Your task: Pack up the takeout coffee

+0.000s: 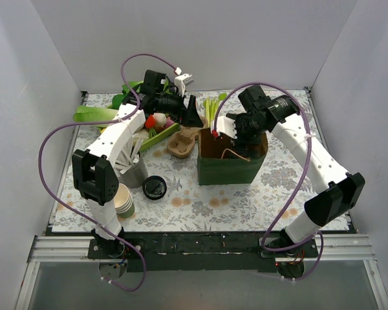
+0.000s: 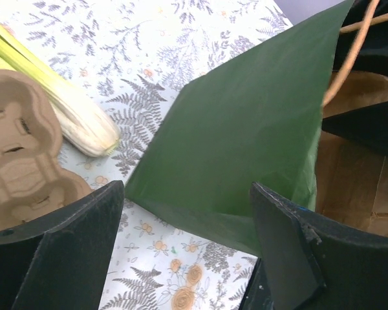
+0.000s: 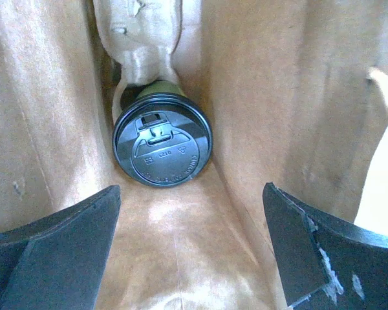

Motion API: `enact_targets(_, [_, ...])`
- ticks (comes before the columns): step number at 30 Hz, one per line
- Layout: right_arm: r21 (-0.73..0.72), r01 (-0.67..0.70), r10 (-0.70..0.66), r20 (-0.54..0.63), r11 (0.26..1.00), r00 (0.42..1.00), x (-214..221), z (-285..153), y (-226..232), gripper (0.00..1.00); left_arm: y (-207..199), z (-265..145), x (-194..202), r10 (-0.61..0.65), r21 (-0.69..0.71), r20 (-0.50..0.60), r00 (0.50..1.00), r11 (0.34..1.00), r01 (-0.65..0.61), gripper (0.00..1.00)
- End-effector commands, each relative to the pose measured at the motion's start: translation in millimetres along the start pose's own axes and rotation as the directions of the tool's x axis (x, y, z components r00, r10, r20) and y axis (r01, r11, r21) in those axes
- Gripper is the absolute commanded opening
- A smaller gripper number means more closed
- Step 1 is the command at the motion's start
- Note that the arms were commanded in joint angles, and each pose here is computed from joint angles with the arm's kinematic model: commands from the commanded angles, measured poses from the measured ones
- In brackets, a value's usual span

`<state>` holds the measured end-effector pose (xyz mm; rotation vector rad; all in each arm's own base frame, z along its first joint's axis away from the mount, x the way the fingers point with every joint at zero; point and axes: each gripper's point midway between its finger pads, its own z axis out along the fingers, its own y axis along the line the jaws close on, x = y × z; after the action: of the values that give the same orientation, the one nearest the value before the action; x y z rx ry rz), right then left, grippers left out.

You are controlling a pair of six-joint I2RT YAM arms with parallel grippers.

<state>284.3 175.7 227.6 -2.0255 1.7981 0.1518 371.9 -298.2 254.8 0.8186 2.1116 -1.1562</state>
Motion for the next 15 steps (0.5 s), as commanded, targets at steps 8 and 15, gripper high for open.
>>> enact_targets(8, [0.130, -0.013, 0.004, 0.063, 0.991, 0.998, -23.3, -52.0, -16.1, 0.98, -12.6, -71.8, -48.0, 0.245, -0.290, 0.031, 0.969, 0.930, -0.226, 0.79])
enact_targets(15, [0.308, -0.032, 0.003, 0.093, 0.951, 0.996, -31.6, -94.0, -37.8, 0.95, 7.4, -137.6, -21.0, 0.207, -0.553, -0.152, 0.966, 0.793, -0.257, 0.77])
